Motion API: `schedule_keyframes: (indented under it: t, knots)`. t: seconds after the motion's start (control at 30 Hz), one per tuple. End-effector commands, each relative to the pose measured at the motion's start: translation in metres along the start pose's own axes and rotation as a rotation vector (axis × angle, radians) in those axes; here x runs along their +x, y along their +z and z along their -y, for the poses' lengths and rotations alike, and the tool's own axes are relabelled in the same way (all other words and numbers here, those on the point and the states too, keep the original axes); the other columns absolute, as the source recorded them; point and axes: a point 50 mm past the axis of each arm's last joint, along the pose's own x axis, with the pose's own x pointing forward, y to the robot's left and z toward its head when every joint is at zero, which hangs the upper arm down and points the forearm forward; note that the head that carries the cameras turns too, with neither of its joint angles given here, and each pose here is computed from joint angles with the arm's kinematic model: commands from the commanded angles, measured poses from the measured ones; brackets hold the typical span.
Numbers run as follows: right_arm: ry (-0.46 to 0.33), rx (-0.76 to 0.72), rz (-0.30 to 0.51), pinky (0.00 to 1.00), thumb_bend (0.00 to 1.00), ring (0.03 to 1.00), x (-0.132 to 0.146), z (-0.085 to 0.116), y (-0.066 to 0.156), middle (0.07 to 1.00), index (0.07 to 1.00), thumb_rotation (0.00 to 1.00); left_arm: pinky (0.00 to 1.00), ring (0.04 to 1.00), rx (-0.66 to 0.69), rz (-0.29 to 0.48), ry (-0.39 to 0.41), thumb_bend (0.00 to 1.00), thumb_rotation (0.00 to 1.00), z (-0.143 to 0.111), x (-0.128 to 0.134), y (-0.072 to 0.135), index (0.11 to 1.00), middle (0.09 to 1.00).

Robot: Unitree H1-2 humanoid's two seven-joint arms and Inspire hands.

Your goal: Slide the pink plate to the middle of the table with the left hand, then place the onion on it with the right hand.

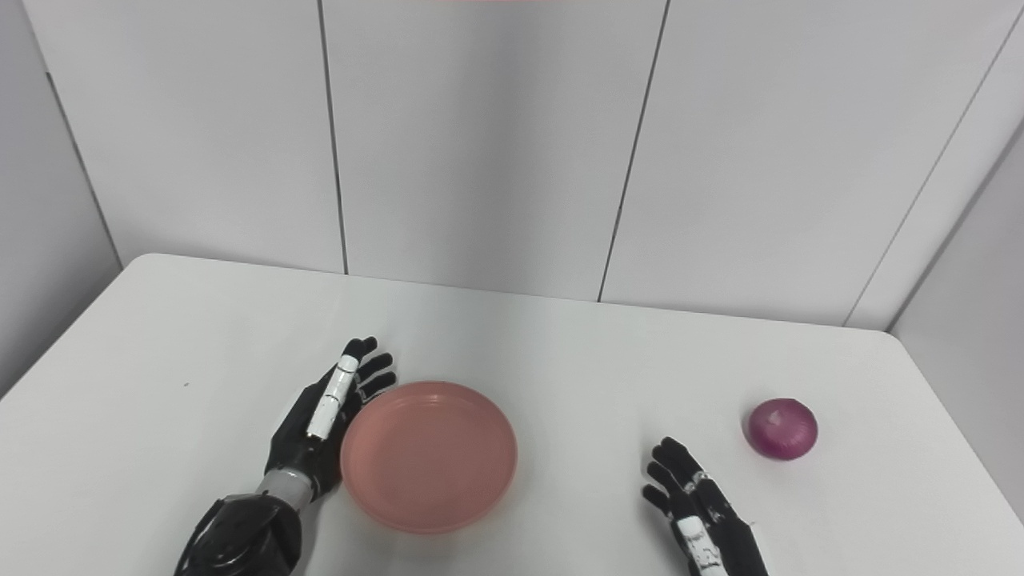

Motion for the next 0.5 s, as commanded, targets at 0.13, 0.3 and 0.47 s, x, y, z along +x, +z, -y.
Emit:
schedule_keyframes:
  t: [0.13,0.3,0.47]
  knots:
    - [-0.007,0.055,-0.114,0.84,0.93,0.88,-0.007,-0.012,-0.021,0.868,0.862,0.62,0.91,0.868,0.0,-0.026,-0.052,0.71,0.79,0.016,-0.003,-0.008,0.887,0.886]
    - [-0.007,0.051,-0.111,0.83,0.92,0.883,-0.006,-0.017,-0.019,0.875,0.862,0.63,0.91,0.874,0.013,-0.048,-0.076,0.71,0.78,0.016,-0.006,-0.01,0.889,0.889]
    - [-0.011,0.047,-0.108,0.83,0.92,0.884,-0.006,-0.019,-0.018,0.87,0.854,0.64,0.92,0.885,0.036,-0.06,-0.098,0.7,0.79,0.015,-0.011,-0.012,0.9,0.899]
